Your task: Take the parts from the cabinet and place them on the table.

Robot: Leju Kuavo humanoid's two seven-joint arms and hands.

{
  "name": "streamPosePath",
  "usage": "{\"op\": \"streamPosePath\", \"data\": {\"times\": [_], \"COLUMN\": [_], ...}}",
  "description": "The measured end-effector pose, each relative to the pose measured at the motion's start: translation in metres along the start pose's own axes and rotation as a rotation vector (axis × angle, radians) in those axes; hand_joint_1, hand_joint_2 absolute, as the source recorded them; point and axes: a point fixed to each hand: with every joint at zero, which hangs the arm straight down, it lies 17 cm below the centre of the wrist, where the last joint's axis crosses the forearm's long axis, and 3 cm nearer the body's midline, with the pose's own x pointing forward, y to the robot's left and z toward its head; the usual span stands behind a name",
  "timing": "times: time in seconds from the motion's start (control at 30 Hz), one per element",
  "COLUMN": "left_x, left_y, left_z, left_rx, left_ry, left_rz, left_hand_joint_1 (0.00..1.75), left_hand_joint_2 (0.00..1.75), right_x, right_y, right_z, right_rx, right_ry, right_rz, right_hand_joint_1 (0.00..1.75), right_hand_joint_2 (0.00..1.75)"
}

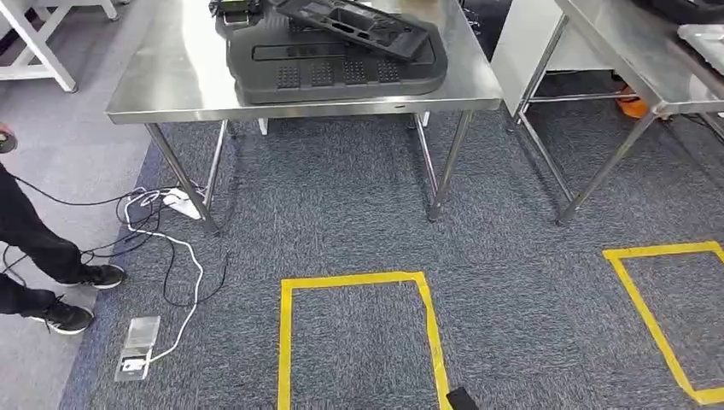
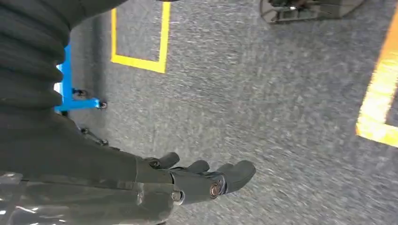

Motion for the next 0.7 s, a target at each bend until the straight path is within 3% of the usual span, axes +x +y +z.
{"op": "streamPosePath", "data": {"times": [0.2, 0.23, 0.7], "left_x": [0.003, 0.004, 0.008], "left_y": [-0.001, -0.001, -0.004], "left_z": [-0.001, -0.001, -0.002], "left_rx": [-0.002, -0.002, -0.010], "left_ry": [-0.003, -0.005, -0.019], "left_rz": [-0.008, -0.008, -0.018], "left_hand_joint_1": [0.00, 0.00, 0.00], "left_hand_joint_2": [0.00, 0.00, 0.00], "right_x": [-0.002, -0.002, 0.010], "right_y": [0.008, 0.009, 0.012], "right_z": [0.002, 0.002, 0.004], "right_rx": [0.015, 0.012, 0.003], "right_ry": [0.010, 0.004, -0.078], "right_rz": [-0.025, -0.025, -0.024], "right_hand_joint_1": [0.00, 0.00, 0.00], "right_hand_joint_2": [1.75, 0.00, 0.00]}}
